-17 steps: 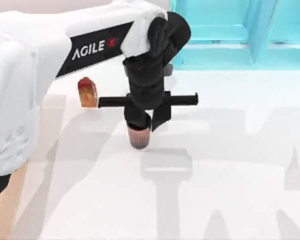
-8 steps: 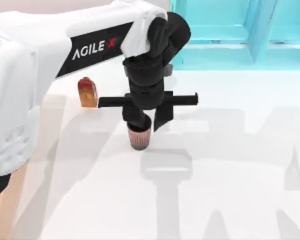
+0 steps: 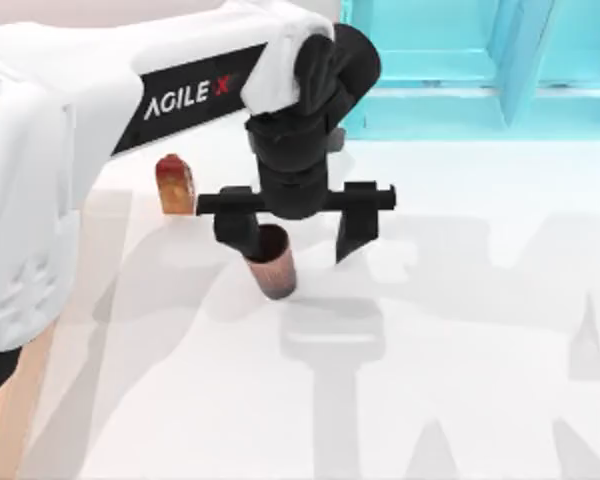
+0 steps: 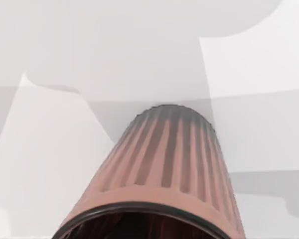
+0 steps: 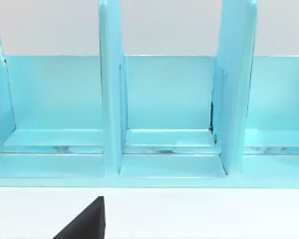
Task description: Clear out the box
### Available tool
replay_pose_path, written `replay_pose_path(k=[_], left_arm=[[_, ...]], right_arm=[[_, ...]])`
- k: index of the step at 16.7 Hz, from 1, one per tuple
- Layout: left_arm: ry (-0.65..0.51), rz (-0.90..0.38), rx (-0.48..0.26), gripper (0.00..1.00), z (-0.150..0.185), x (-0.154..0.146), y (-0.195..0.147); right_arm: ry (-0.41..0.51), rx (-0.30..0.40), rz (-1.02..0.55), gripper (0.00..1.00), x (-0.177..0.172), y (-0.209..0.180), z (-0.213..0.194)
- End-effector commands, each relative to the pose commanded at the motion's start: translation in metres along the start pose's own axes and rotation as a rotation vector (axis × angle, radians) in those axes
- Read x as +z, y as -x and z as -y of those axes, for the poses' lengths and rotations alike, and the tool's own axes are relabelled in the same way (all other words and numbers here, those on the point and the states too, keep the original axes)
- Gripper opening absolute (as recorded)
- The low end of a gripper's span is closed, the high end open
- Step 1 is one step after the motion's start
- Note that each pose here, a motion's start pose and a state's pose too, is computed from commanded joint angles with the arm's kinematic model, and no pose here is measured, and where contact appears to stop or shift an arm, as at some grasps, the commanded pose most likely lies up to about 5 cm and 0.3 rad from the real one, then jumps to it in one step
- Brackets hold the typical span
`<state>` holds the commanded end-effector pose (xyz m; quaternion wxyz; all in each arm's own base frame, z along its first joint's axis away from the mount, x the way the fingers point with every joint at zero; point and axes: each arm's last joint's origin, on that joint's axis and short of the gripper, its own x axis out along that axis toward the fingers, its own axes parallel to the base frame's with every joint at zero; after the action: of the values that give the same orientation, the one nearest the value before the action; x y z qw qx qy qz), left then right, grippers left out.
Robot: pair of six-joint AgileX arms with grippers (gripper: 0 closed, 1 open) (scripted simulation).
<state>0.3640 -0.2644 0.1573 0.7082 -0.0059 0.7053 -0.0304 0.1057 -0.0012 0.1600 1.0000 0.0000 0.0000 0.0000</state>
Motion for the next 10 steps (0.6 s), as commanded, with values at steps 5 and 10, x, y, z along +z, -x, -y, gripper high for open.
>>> replay_pose_path(k=[5, 10], left_arm=[[0.0, 0.0, 0.0, 1.0, 0.0, 0.0, 0.0], [0.001, -0.002, 0.001, 1.0, 0.001, 0.0004, 0.0032]], right_arm=[[0.0, 0.0, 0.0, 1.0, 0.0, 0.0, 0.0], [0.0, 0.0, 0.0, 1.0, 0.0, 0.0, 0.0]])
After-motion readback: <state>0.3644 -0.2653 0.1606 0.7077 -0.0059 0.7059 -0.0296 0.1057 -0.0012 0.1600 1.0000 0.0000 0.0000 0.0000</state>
